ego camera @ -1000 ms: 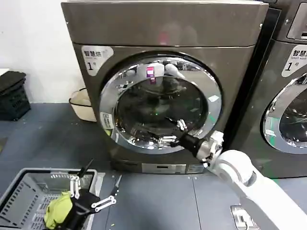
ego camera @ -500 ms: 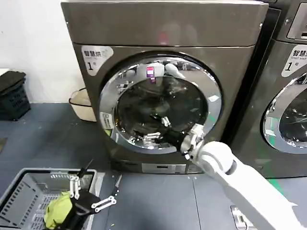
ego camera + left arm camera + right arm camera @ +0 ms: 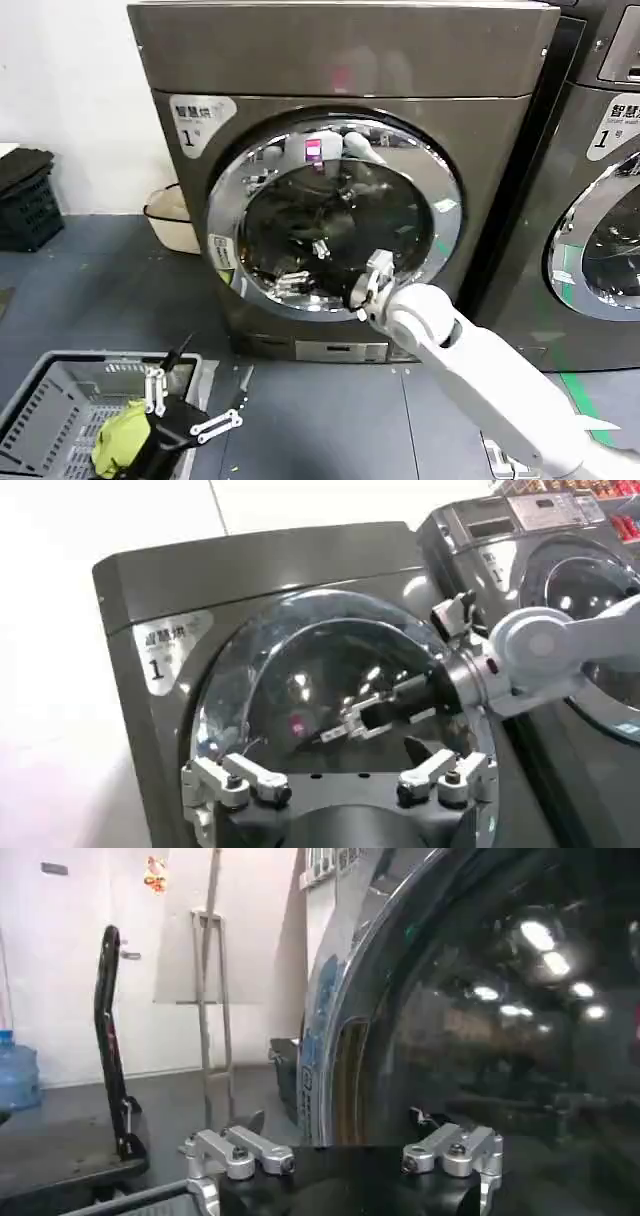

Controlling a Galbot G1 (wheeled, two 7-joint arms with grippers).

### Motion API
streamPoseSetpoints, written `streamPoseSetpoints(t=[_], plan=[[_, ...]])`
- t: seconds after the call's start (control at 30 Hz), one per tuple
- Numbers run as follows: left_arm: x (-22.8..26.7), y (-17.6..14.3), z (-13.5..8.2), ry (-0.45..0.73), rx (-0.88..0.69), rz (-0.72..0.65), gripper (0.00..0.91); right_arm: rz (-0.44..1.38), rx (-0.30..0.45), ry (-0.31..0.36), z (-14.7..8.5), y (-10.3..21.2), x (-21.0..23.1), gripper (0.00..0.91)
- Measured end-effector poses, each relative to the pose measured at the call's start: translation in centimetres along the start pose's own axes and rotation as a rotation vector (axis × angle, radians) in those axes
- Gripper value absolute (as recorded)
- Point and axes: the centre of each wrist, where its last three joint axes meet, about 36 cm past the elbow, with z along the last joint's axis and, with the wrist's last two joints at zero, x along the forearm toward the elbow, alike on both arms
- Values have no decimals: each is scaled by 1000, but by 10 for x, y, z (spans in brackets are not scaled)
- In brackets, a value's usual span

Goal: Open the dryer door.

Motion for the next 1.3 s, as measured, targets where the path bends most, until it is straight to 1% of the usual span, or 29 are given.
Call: streamPoseSetpoints(t=[0.57, 1.3], plan=[[0, -1, 0, 0, 3, -4, 907, -35, 1, 16, 1, 1, -29, 907], [0, -1, 0, -3, 5, -4, 907, -75, 3, 14, -1, 8, -76, 907]])
